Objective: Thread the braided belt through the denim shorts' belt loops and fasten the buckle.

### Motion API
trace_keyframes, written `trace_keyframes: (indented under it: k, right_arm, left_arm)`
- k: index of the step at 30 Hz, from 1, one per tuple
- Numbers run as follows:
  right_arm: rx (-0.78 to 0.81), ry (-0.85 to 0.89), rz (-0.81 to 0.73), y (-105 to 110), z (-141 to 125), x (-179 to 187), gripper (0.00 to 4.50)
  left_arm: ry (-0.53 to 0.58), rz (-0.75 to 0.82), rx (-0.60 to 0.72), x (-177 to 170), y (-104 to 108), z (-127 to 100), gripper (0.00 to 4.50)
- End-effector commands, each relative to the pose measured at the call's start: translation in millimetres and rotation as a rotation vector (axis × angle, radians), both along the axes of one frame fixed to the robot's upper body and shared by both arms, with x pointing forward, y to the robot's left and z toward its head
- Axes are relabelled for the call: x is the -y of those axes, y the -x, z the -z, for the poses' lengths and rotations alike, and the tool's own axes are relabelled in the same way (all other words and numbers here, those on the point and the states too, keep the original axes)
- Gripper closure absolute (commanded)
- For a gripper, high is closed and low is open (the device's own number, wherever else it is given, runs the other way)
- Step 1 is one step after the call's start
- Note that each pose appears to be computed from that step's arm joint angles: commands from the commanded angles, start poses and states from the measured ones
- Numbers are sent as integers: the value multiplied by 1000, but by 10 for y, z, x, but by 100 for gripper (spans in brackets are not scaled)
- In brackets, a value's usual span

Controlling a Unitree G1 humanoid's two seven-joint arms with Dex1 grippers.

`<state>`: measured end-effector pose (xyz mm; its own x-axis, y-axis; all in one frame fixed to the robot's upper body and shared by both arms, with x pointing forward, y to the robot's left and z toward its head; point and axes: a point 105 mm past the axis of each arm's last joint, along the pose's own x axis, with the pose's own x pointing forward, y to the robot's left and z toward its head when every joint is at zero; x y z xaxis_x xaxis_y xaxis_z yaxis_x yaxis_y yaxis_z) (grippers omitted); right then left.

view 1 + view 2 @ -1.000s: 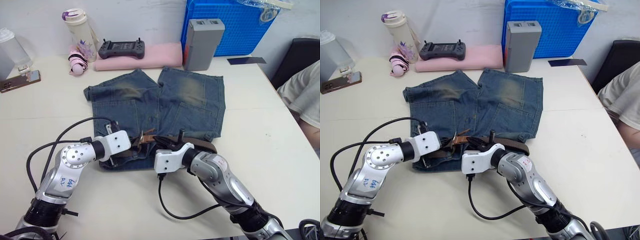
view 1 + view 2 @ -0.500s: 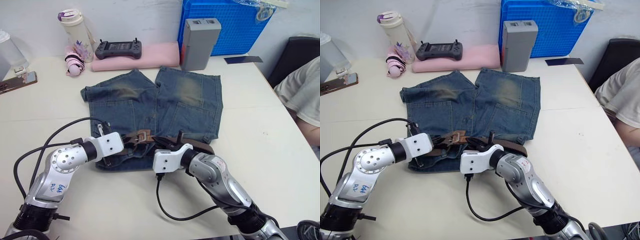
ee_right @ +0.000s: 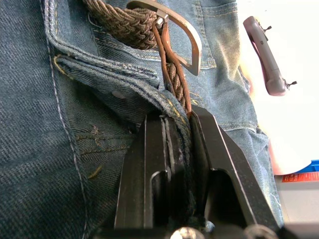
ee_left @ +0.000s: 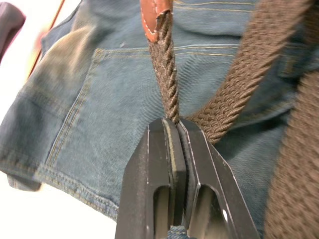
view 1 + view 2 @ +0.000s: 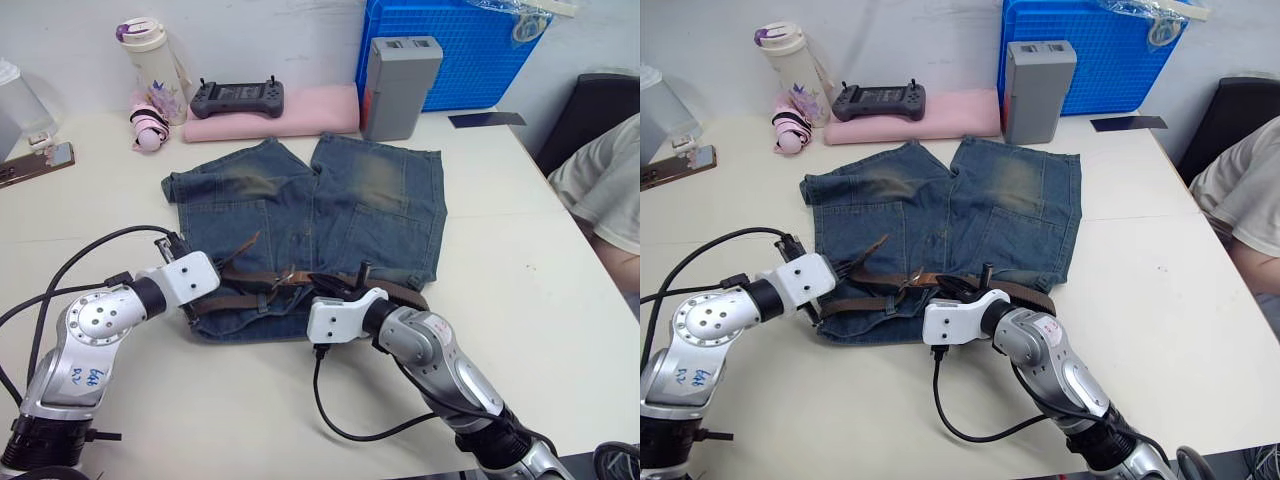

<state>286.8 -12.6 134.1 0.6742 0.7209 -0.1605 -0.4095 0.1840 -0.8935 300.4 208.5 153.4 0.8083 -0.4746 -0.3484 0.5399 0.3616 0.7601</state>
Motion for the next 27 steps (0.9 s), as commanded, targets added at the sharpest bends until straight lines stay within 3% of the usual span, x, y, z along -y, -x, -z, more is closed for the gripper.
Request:
trace_keyframes:
  k: [1, 8, 14, 27]
  right_arm:
    - [30, -17, 8, -2, -91, 15, 444]
    - [34, -16, 5, -1, -102, 7, 444]
    - [44, -3, -5, 7, -112, -8, 444]
    - [71, 60, -30, -5, -170, -55, 444]
  left_arm:
    - [-155, 87, -1, 46, 103, 32, 450]
    - [-279, 154, 32, 124, 76, 7, 450]
    - [-308, 170, 66, 224, -7, -97, 450]
    - [-406, 197, 29, 292, -5, -93, 450]
